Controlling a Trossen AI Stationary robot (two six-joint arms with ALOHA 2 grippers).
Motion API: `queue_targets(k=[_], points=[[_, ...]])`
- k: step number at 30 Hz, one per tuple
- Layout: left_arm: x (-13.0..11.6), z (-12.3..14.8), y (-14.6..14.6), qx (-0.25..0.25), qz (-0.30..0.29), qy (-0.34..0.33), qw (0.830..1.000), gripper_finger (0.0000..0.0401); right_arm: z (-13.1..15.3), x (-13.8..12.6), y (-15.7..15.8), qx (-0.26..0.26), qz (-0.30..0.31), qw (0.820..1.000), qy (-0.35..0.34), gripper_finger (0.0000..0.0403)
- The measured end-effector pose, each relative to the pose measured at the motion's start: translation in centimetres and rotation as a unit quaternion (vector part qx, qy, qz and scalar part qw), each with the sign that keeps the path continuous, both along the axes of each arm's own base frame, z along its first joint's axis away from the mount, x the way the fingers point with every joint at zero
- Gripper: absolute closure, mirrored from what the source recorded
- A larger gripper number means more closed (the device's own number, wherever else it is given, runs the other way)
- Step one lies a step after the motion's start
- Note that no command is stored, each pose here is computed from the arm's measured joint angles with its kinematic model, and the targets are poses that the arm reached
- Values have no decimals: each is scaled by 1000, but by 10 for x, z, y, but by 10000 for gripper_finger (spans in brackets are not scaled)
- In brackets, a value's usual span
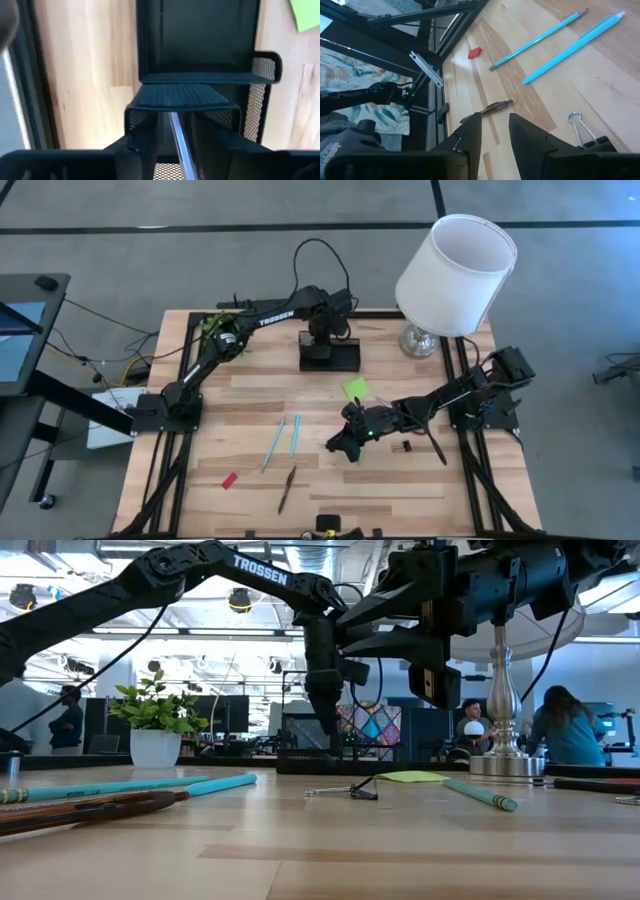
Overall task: Pick and place office supplies into organizer
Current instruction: Put the left blue pencil into the black desk organizer
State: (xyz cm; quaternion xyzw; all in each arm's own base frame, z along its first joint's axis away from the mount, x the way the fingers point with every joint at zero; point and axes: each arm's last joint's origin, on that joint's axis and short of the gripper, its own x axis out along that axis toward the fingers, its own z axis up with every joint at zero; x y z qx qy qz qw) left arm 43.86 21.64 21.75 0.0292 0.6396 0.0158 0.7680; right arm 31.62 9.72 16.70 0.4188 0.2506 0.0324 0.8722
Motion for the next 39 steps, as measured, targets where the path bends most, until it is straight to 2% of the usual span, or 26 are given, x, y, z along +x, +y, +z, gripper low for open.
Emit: queue_targets(k=[5,12,19,25,29,33,36,39], points=[[1,12,-1,-6,4,-33,999,281,0,0,0,0,0,1000,0,310],[-21,61,-12,-11,29,-47,998,291,5,-1,0,8,-1,1000,-7,310],[-66,132,-42,-37,92,-61,993,294,-2,-6,5,-3,11,999,30,310],[-107,193,-81,-45,136,-120,982,294,-5,-14,23,14,37,998,51,310],[-141,234,-113,-39,155,-182,970,294,-6,-20,35,8,47,997,61,310],[-192,274,-154,-27,183,-253,950,294,-6,-24,44,17,56,996,60,310],[-232,285,-183,10,220,-284,933,294,-5,-25,47,9,63,997,54,310],[-272,275,-207,42,301,-307,902,294,-5,-23,43,5,59,997,52,310]])
